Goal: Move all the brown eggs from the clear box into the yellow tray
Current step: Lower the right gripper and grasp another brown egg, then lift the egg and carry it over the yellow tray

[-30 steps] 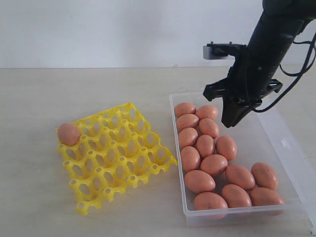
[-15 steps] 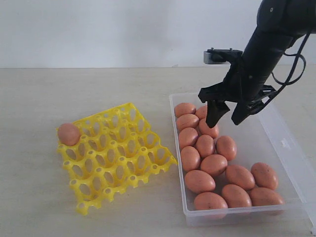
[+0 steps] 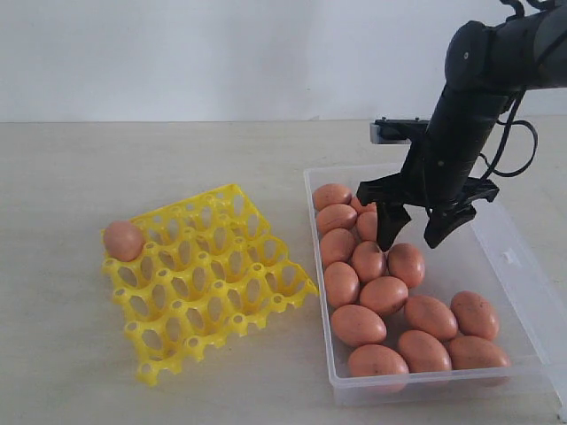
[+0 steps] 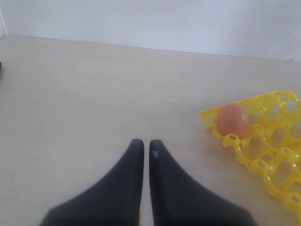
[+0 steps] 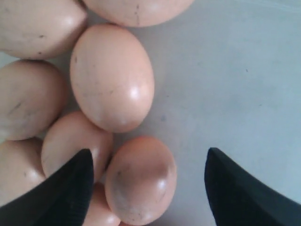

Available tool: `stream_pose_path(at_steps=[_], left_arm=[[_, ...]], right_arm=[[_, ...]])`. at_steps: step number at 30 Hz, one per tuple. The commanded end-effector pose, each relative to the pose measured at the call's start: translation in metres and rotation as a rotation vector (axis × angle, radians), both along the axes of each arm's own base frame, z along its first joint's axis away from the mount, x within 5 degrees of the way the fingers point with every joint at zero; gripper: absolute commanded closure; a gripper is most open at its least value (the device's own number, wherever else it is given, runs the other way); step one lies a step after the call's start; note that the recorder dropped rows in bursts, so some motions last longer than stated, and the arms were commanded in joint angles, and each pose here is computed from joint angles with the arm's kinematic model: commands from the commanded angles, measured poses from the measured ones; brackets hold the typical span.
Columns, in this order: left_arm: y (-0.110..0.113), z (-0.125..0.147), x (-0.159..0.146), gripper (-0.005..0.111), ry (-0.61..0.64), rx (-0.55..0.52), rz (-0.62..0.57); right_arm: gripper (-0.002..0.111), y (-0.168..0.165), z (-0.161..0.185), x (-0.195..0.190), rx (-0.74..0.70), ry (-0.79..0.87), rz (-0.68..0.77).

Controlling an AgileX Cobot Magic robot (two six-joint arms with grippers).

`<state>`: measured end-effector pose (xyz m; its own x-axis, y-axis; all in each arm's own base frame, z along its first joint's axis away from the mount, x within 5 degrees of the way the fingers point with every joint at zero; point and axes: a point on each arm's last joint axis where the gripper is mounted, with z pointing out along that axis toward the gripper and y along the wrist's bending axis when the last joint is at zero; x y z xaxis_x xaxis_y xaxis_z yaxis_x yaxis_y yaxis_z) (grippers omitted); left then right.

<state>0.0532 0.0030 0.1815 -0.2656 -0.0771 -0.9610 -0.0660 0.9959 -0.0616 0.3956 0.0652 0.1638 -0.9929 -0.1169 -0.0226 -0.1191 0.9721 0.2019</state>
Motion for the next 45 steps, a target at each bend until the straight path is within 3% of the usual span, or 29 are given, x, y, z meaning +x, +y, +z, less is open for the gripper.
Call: stream_pose_path(at_steps=[1, 8, 13, 19, 21, 36, 41, 45], left_arm=[[0.0, 0.0, 0.0, 0.103, -0.005, 0.003, 0.002], [0.0, 0.0, 0.0, 0.103, -0.005, 0.003, 0.002], [0.0, 0.0, 0.0, 0.103, -0.005, 0.003, 0.002], [0.0, 0.0, 0.0, 0.103, -0.005, 0.003, 0.002], [0.0, 0.0, 0.0, 0.103, -0.005, 0.003, 0.002], [0.0, 0.0, 0.0, 0.103, -0.005, 0.003, 0.002], [0.0, 0.0, 0.0, 0.103, -0.005, 0.003, 0.002], [0.0, 0.0, 0.0, 0.103, -0.005, 0.003, 0.002]], right_arm=[[0.049, -0.002, 0.001, -0.004, 0.01, 0.039, -0.007], [0.049, -0.002, -0.017, 0.0, 0.006, 0.067, -0.014], [0.083, -0.001, -0.017, -0.001, 0.016, 0.073, -0.019], [0.098, -0.001, -0.017, -0.001, 0.015, 0.072, -0.014], [0.109, -0.001, -0.012, -0.001, 0.015, 0.057, -0.009], [0.108, 0.001, 0.056, 0.0, 0.043, -0.231, -0.037], [0.108, 0.029, 0.099, -0.003, 0.089, -0.547, -0.038], [0.108, 0.078, 0.12, -0.03, 0.186, -0.816, -0.009]])
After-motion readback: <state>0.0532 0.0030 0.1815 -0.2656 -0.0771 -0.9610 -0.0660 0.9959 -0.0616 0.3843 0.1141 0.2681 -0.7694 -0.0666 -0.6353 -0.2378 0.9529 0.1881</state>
